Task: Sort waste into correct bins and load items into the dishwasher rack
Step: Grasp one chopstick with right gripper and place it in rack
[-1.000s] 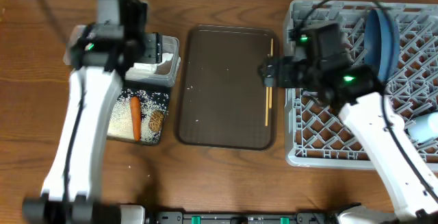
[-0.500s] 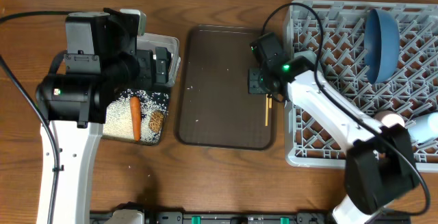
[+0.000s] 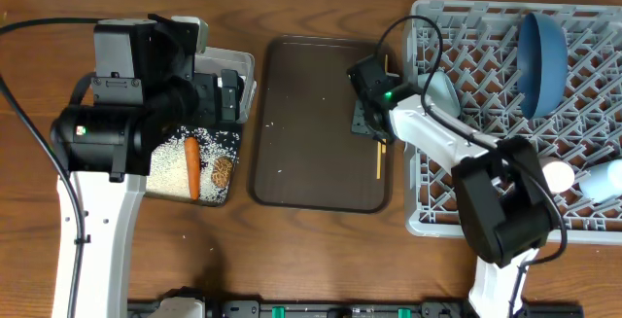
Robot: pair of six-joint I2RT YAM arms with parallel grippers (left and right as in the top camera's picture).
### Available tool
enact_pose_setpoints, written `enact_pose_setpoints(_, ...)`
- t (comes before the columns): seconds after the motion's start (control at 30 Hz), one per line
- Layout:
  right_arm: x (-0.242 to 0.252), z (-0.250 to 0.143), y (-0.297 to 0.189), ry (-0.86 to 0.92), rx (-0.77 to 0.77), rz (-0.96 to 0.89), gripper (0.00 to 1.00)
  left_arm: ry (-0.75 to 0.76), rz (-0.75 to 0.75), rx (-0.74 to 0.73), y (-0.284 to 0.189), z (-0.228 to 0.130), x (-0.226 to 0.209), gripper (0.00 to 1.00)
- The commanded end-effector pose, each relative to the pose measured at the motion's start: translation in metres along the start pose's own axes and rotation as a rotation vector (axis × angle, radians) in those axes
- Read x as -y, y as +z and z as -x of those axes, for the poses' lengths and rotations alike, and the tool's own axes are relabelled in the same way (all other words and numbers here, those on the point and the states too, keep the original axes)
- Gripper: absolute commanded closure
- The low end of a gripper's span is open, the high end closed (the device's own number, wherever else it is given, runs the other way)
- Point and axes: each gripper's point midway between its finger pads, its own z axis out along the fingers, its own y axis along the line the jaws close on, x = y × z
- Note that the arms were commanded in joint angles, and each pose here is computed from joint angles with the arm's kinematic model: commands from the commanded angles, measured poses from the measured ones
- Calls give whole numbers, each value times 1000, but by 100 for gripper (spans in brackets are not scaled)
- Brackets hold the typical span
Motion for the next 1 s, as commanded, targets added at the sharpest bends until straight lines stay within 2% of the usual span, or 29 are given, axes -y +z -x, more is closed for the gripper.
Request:
enact_pose_setpoints(0.0, 7, 3, 8, 48, -12, -3, 55, -6, -16, 9, -3, 3, 3, 2)
enact_pose_setpoints(0.2, 9, 0, 14, 54, -37, 5, 64, -6, -16, 9, -3, 3, 3, 2)
enact_pose_setpoints(0.7, 7, -6, 13, 0, -68, 18, 64, -6, -16, 9, -3, 3, 3, 2)
enact_pose_setpoints(0.77, 8, -5, 14, 3, -64, 17, 70, -6, -16, 9, -3, 3, 3, 2)
enact_pose_setpoints(0.87, 8, -4, 14, 4, -62, 18, 96, -6, -16, 9, -3, 3, 3, 2)
enact_pose_setpoints(0.97, 8, -6, 13, 1, -67, 16, 99, -6, -16, 9, -3, 3, 3, 2)
